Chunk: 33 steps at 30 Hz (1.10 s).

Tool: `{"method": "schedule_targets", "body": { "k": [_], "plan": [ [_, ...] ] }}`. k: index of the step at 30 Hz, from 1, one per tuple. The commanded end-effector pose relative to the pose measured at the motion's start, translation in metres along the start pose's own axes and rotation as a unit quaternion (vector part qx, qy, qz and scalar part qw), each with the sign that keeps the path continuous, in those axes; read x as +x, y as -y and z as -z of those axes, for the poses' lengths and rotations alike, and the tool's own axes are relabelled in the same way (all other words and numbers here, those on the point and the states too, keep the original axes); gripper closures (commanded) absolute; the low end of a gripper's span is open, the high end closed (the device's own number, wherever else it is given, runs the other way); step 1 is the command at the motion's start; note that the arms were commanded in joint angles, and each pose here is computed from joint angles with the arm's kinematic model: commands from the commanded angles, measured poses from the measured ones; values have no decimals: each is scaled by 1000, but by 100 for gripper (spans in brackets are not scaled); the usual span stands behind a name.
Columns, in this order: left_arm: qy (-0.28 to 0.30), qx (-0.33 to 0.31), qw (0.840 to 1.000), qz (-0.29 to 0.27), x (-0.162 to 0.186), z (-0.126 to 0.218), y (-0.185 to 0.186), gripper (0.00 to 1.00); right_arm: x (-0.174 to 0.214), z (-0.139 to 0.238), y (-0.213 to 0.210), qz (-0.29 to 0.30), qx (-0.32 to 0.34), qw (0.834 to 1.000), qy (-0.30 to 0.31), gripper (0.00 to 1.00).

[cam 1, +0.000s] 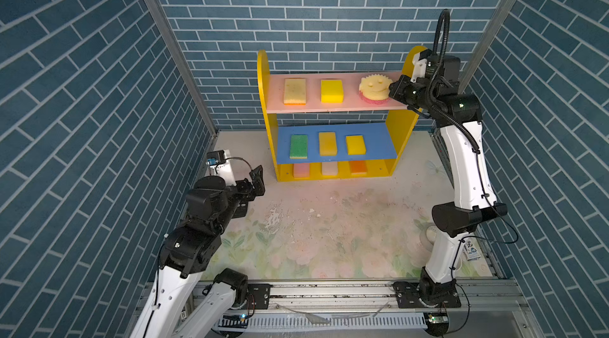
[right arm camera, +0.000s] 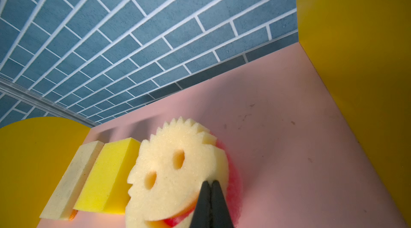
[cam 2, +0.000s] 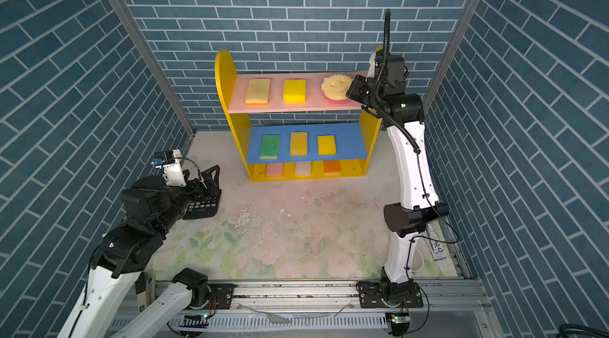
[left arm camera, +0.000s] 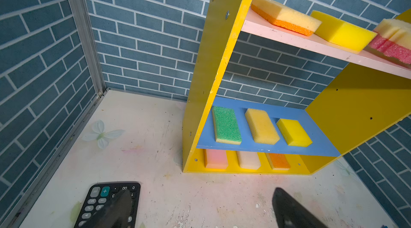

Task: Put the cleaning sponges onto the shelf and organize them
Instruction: 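Push the smiley sponge with the right gripper to straighten it on the shelf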

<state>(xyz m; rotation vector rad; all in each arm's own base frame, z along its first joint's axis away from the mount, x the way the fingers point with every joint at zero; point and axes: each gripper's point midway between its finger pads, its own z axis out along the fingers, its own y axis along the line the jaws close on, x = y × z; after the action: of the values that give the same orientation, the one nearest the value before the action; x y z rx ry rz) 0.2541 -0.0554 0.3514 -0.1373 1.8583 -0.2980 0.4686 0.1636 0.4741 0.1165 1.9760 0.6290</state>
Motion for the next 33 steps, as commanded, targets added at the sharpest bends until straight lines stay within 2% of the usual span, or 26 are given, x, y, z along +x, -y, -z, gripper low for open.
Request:
{"method": "schedule_targets", "body": {
  "k": [1,17,23,28,33],
  "plan": [
    [3,-5,1000,2,1,-1,-3,0,5,-2,6,-2,7,1000,-9,100],
    [2,-4,1000,1,1,-2,-2,0,17,-15,10,-16,2,999,-33,99],
    [2,-5,1000,1,0,-1,-2,0,16,-15,12,-16,5,999,-31,90],
    [2,-4,1000,1,0,-2,-2,0,13,-13,12,-17,6,1000,-26,77],
    [2,-2,1000,1,0,-2,-1,0,13,-14,13,-19,7,999,-26,71]
  ]
}}
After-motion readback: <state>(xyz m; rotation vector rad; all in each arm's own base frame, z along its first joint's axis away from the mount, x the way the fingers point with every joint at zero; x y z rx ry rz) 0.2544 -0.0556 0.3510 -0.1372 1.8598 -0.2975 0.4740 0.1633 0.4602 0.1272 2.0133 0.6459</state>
